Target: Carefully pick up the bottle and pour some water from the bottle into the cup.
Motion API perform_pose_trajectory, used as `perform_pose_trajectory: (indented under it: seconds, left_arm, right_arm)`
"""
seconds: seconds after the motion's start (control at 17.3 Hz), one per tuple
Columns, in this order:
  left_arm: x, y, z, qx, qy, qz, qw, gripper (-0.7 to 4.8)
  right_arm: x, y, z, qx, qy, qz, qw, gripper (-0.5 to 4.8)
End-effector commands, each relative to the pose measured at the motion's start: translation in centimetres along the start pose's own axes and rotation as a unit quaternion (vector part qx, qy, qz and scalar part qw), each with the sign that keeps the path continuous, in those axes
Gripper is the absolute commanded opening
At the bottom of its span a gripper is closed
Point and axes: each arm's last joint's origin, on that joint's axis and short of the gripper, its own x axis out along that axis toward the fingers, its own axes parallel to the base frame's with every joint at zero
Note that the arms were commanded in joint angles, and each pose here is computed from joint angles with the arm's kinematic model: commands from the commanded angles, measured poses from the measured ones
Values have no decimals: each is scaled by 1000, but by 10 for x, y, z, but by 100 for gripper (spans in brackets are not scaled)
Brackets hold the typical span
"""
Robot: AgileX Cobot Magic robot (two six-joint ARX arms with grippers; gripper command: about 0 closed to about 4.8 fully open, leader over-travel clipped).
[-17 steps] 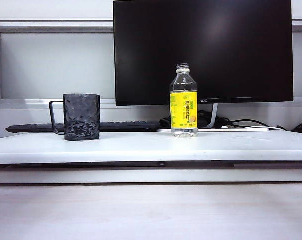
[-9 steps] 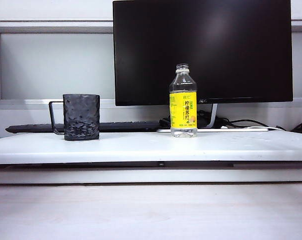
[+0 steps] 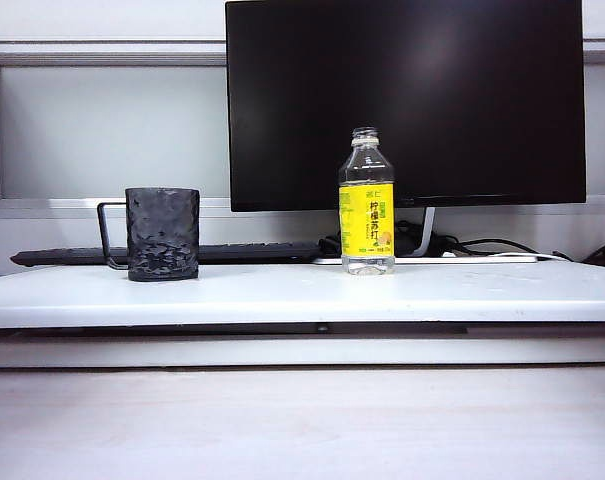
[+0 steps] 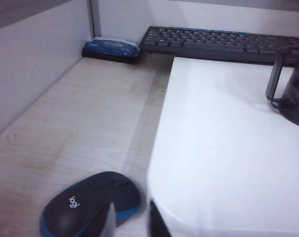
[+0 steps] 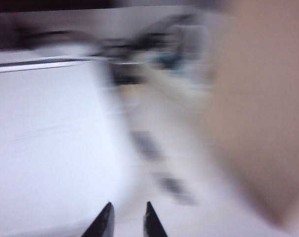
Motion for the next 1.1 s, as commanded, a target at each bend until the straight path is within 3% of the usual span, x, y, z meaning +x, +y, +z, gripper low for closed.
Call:
perform_pose_trajectory:
  seconds: [0.06,0.23,0.35,0.46,0.52,0.64,0.75,0.98,1.1]
  left_arm:
    - [1,0,-2,1,4,-2,1000,97]
    - [0,-2,7,-8,-43,-21,999,97]
    - [-2,-4,19,-17,-102,-46,994,97]
    - [-2,-5,21,-16,-111,-78,991,97]
    - [-2,-6,20,-14,-105,-84,991,97]
    - [-2,-5,18,-13,-95,-84,992,97]
    - [-2,-5,18,-13,-93,-82,992,97]
    - [-2,-5,18,-13,-93,-82,992,97]
    - [-2,-5,18,-13,-93,-82,992,97]
  right_arm:
    - [2,-14,1,10,-8,-75,997,86]
    - [2,-25,-4,11,20,-133,991,86]
    - [3,-24,-4,11,19,-118,993,86]
    - [4,-17,1,14,-5,-22,1000,86]
    - [3,-13,5,13,-24,37,999,86]
    - [1,-7,13,12,-68,103,992,86]
    - [0,-2,18,11,-92,130,987,86]
    - [-2,8,15,10,-76,179,981,86]
    - [-3,10,16,11,-82,176,981,86]
